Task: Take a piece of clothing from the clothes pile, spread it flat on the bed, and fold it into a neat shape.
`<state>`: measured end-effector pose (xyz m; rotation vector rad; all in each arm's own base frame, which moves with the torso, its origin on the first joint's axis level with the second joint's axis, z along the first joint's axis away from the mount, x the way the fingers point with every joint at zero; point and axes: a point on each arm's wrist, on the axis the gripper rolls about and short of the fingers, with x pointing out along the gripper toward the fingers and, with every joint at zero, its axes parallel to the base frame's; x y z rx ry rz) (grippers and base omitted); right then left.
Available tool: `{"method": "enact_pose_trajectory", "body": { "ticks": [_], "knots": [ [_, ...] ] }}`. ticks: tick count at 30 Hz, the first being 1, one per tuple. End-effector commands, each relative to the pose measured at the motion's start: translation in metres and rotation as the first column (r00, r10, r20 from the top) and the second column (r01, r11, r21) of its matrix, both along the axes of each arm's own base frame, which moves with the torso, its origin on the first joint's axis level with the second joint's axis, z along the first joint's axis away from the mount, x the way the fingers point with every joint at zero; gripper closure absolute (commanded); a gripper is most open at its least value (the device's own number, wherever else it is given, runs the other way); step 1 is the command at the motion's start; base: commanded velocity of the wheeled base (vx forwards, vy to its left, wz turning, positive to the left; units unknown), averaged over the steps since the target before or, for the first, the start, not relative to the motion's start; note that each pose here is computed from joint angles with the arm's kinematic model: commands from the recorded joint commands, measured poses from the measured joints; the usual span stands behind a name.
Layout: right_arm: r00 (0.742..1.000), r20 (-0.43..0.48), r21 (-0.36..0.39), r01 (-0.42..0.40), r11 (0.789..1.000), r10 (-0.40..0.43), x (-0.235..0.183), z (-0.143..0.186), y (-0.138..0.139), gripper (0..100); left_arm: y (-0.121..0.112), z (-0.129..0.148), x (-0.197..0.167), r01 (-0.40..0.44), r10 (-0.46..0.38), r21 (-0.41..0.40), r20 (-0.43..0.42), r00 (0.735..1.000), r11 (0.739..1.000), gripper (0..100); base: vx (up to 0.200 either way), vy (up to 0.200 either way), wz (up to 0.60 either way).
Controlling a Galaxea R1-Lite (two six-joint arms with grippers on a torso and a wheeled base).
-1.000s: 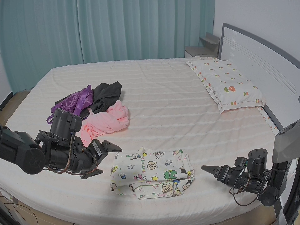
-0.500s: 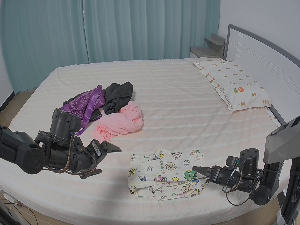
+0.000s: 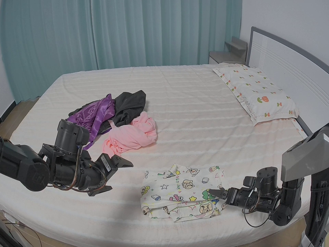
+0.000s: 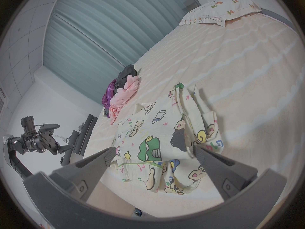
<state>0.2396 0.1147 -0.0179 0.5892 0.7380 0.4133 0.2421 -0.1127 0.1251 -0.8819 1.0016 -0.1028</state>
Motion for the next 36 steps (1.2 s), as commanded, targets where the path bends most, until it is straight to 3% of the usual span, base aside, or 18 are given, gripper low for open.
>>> {"method": "enact_pose_trajectory", "body": {
  "ticks": [1,9,18,33,34,36],
  "knots": [
    [1.0,0.001,-0.017,-0.012,1.0,0.012,0.003,-0.008,0.001,100,0.0,-0.001,0.0,0.0,0.0,0.001,-0.002,1.0,1.0,0,0.0,0.0,0.0],
    [0.999,0.009,-0.079,-0.037,0.996,0.037,-0.007,-0.006,-0.008,100,0.0,-0.001,0.0,-0.002,0.002,0.001,-0.003,1.0,1.0,0,0.0,0.0,0.0],
    [0.999,0.038,-0.071,-0.037,0.997,0.039,-0.025,0.018,-0.016,100,0.0,-0.001,0.0,-0.002,0.002,0.001,-0.003,1.0,1.0,0,0.0,0.0,0.0],
    [0.995,-0.044,-0.123,-0.1,0.987,0.095,-0.039,0.006,-0.032,100,0.0,-0.003,0.001,-0.003,0.003,0.005,-0.01,1.0,1.0,0,0.0,0.0,0.0],
    [0.994,-0.046,-0.123,-0.105,0.987,0.1,-0.039,0.005,-0.032,0,0.0,-0.003,0.001,-0.002,0.002,0.005,-0.012,1.0,1.0,0,0.0,0.0,0.0],
    [0.993,-0.055,-0.128,-0.113,0.985,0.107,-0.04,0.003,-0.031,0,0.0,-0.003,0.001,-0.002,0.002,0.005,-0.012,1.0,1.0,0,0.0,0.0,0.0]
  ]
}}
